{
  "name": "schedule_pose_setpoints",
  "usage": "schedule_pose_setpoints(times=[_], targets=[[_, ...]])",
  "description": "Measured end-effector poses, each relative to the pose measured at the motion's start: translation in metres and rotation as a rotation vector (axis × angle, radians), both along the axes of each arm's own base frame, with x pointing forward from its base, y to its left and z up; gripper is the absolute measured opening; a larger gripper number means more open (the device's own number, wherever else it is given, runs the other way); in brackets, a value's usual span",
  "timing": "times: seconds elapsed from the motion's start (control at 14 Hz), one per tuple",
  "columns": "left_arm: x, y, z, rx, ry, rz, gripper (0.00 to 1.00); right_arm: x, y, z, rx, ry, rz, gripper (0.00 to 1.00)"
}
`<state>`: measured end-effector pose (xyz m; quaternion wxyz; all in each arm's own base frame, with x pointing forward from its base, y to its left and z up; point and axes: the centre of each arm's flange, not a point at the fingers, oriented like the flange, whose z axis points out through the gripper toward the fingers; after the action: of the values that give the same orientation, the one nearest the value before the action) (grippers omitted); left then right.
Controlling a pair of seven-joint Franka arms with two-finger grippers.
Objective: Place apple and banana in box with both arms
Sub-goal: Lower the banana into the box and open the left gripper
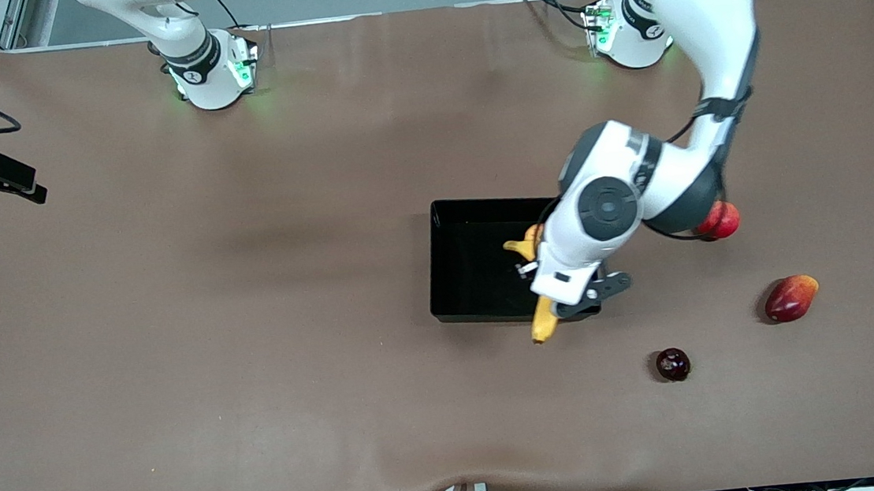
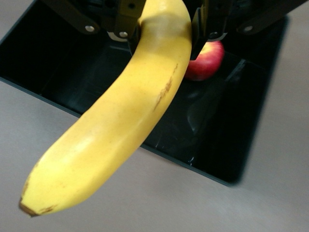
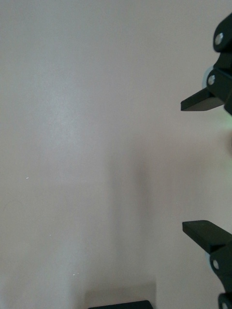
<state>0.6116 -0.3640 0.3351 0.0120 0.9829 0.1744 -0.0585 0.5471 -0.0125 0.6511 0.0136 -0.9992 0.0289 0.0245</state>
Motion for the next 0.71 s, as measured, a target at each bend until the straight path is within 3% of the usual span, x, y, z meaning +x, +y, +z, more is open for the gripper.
schedule_pose_setpoints(times=[0.71], targets=[[-0.039, -0.071, -0.041, 0.018, 0.020, 0.111, 0.43, 0.000, 0.000, 0.000, 0.000, 0.000, -0.001, 1.00]])
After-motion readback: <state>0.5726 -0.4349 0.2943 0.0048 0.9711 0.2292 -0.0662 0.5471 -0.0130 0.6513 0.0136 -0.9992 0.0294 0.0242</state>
